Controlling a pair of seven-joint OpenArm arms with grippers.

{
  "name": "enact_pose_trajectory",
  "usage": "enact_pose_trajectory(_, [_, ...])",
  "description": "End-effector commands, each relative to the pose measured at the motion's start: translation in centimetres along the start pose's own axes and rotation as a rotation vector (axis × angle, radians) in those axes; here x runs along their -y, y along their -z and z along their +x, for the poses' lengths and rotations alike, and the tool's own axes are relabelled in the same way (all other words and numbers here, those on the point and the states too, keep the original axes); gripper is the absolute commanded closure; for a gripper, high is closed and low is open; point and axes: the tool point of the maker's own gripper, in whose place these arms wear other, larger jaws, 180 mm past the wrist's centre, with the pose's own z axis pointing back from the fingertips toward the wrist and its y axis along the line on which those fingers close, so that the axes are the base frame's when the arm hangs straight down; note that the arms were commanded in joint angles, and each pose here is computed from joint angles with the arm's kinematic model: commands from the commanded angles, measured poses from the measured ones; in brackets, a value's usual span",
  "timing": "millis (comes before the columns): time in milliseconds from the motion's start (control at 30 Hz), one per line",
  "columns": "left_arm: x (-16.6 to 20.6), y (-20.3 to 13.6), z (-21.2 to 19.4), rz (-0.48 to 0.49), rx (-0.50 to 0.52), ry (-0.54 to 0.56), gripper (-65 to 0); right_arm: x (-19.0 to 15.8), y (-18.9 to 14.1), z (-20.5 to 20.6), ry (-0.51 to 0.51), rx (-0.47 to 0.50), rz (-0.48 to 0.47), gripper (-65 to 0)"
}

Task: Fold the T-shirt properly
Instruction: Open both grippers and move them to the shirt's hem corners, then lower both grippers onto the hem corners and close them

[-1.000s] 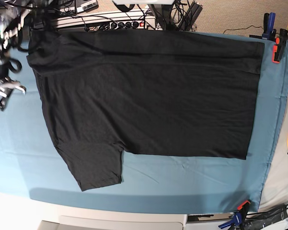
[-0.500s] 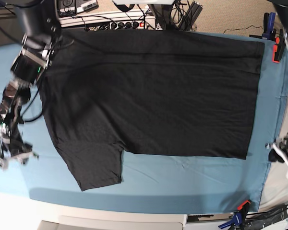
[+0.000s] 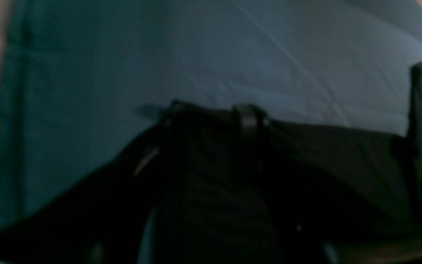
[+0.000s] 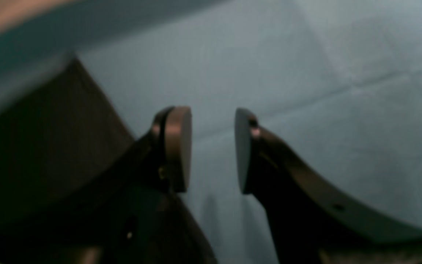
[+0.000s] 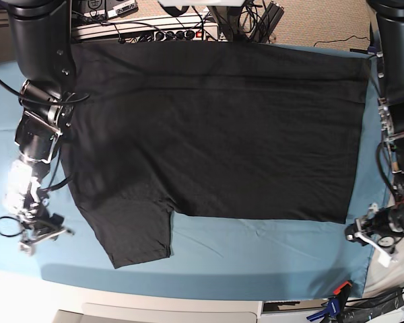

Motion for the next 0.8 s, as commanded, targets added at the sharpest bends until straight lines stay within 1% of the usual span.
enact_pose_trajectory(0, [0.3,-1.0,2.8,0.01,0.061,0.033,-22.8,0.6,-0.5,3.4,-0.029,0.078,-0.035,-20.4])
enact_pose_trajectory(100, [-0.6,-0.6,2.1,0.08,0.025,0.052,-22.8,0.8,-0.3,3.1,-0.136,0.055,-0.109,-20.4])
enact_pose_trajectory(167, [-1.4,-0.7,1.7,0.125,0.009,0.05,-22.8,0.8,-0.3,3.2,-0.185,0.051,-0.146,-20.4])
enact_pose_trajectory(267, [-2.5,-0.6,0.9,0.16,-0.017,0.047,-22.8,0.3,-0.2,3.2,-0.222,0.047,-0.149,-20.4])
enact_pose_trajectory(433, [-3.5,0.2,-1.6,0.165,-0.066,-0.004,-22.8,0.3,-0.2,3.1,-0.227,0.045,-0.149,-20.4])
enact_pose_trajectory(533, [-3.6,0.6,-2.7,0.149,-0.074,-0.037,-22.8,0.3,-0.2,3.2,-0.227,0.045,-0.149,-20.4])
enact_pose_trajectory(767, [-4.5,0.9,-4.8,0.159,-0.101,-0.05,-22.8,0.3,-0.2,3.1,-0.227,0.042,-0.149,-20.4])
